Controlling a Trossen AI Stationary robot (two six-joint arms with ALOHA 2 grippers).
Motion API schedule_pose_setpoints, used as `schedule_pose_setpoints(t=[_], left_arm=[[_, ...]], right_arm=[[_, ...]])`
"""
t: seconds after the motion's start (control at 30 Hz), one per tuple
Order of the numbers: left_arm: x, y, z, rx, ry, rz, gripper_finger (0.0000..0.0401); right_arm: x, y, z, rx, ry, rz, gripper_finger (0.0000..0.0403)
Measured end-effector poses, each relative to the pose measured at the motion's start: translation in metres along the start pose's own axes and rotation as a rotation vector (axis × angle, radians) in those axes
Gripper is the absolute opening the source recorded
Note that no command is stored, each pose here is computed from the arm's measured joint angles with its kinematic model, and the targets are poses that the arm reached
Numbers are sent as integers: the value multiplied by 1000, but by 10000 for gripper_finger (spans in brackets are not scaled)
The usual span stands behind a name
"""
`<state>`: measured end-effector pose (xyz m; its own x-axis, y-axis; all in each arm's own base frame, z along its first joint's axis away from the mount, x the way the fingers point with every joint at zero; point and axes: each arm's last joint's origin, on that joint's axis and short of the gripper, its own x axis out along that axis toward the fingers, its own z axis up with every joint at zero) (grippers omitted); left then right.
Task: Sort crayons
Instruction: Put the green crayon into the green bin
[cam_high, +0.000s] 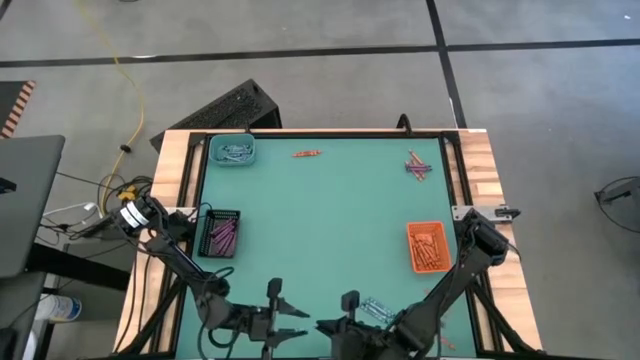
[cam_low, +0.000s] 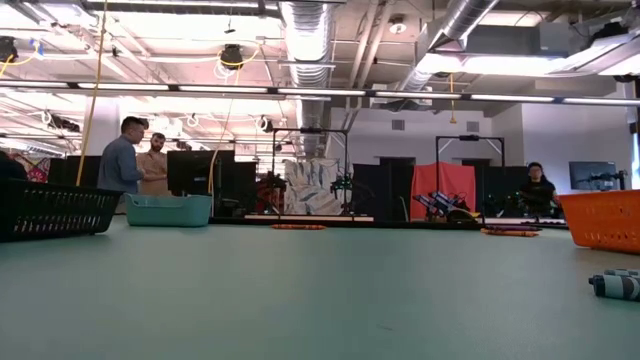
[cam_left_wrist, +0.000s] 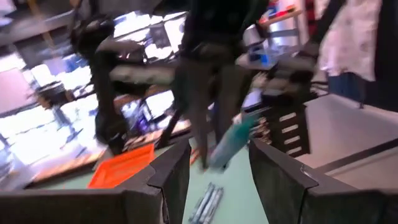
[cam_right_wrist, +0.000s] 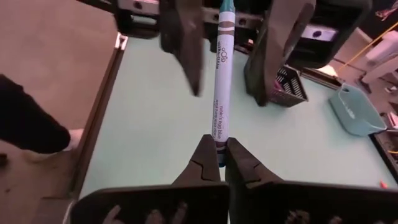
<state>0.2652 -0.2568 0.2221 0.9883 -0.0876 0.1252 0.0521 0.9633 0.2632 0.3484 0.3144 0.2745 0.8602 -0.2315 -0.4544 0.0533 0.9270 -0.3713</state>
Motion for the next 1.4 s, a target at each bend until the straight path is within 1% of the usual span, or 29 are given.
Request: schedule_pose_setpoints(t=[0.07,0.2,0.47,0.7,1.13,1.4], left_arm=[[2,-1,4,15,-21,-24,155],[5,-1,10,48,-41,-24,148],[5,-1,10,68,-42,-24,102],[5,-1,10,89,-42,-23,76],[5,-1,11,125,-46,-25,13],[5,-3,7,158,-20,-41,4]], right_arm=[[3,-2,1,-5,-4,-13,0],[3,-2,5,-22,-29,-13,0],[-2,1,8,-55,-73,-54,0],[-4,3,8,-54,-78,-56,0],[-4,3,8,-42,-76,-45,0],[-2,2,6,-15,-56,-41,17]])
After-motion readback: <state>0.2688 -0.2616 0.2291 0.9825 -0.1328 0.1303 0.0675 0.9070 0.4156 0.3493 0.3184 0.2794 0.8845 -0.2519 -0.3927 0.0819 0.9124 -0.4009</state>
